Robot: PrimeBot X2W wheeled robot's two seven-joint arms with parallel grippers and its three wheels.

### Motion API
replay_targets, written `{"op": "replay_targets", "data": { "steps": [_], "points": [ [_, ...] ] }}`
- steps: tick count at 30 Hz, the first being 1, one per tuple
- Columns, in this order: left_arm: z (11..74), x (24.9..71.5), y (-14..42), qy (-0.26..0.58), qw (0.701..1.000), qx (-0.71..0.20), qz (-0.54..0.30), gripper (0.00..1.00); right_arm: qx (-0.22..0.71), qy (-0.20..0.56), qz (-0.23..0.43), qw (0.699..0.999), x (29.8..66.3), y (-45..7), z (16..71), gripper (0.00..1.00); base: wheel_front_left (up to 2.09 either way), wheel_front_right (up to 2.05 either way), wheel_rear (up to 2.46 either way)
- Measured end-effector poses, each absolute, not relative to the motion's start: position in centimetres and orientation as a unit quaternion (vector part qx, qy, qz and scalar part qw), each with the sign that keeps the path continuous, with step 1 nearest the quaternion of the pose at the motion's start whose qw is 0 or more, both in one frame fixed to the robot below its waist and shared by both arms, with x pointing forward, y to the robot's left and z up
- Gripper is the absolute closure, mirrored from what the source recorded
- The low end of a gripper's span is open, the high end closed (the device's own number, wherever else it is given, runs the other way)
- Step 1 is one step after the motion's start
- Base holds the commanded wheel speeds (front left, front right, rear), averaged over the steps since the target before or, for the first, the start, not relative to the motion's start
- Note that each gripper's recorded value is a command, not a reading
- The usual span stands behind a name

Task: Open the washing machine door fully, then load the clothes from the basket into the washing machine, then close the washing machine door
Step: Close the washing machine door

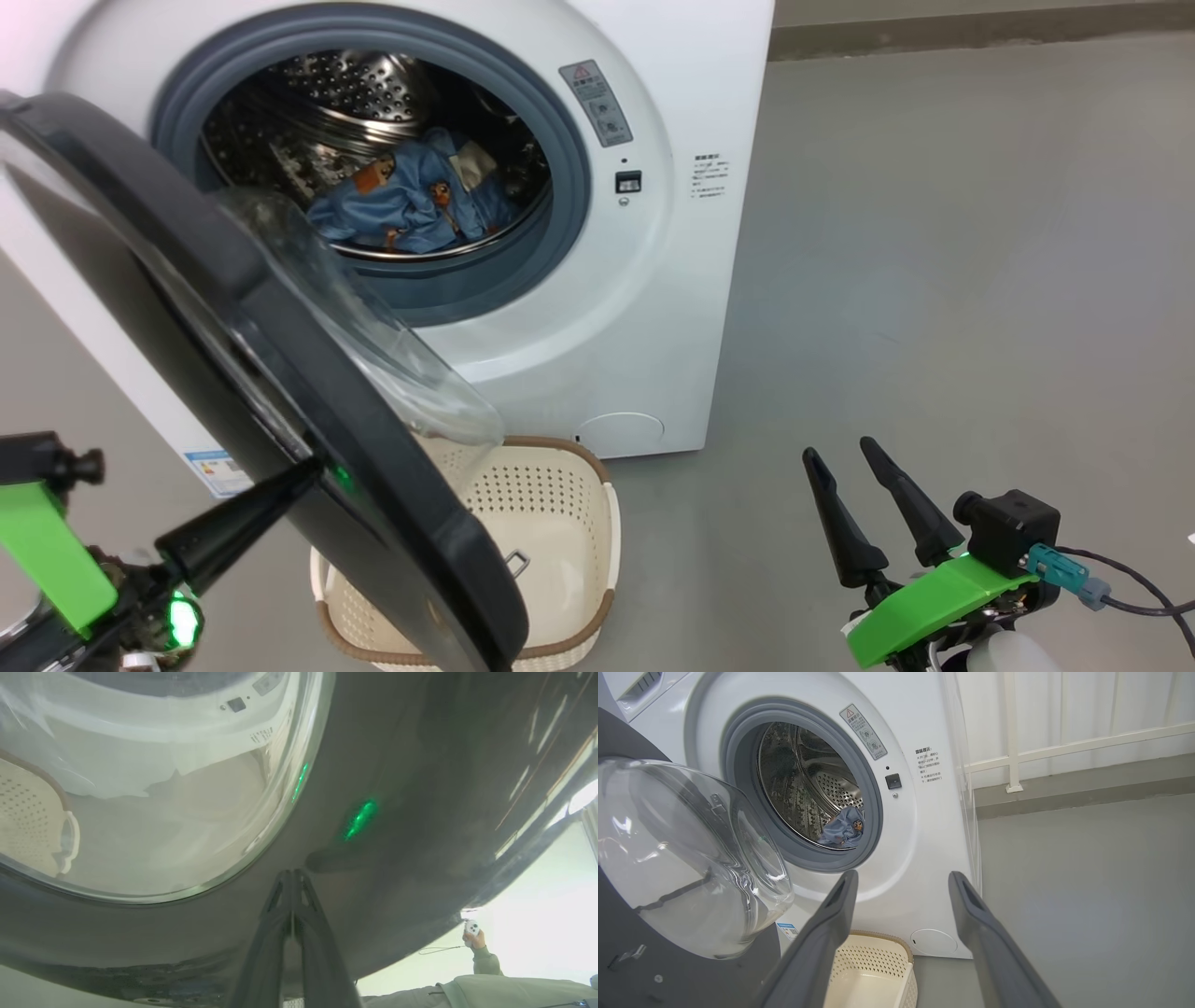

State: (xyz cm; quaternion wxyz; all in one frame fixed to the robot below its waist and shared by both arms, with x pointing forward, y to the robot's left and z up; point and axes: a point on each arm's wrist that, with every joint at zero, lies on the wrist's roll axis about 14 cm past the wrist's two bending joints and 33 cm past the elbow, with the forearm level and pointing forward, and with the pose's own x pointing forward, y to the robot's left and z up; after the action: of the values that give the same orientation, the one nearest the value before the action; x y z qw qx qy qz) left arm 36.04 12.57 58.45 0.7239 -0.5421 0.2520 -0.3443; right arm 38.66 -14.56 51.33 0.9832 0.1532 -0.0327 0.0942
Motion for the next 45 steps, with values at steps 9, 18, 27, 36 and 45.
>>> {"op": "replay_targets", "data": {
  "steps": [9,18,27,36,45],
  "points": [
    [57.8,36.7,16.0,0.186,0.816,-0.474,-0.272,0.00,0.153,-0.034,0.102,0.982,38.8,-14.0,51.5,0.00,0.00,0.00,0.00],
    [57.5,37.9,18.1,0.096,0.902,-0.382,-0.176,0.00,0.152,-0.033,0.095,0.983,39.0,-14.6,51.4,0.00,0.00,0.00,0.00],
    [57.4,38.7,19.6,0.000,0.947,-0.301,-0.114,0.00,0.152,-0.032,0.093,0.983,39.2,-14.8,51.3,0.00,0.00,0.00,0.00],
    [53.8,38.0,20.8,-0.043,0.975,-0.211,-0.061,0.00,0.152,-0.036,0.087,0.984,39.1,-15.2,51.5,0.00,0.00,0.00,0.00],
    [50.7,37.6,19.3,-0.027,0.985,-0.158,-0.059,0.00,0.152,-0.036,0.084,0.984,39.1,-15.5,51.4,0.00,0.00,0.00,0.00]
  ]
}}
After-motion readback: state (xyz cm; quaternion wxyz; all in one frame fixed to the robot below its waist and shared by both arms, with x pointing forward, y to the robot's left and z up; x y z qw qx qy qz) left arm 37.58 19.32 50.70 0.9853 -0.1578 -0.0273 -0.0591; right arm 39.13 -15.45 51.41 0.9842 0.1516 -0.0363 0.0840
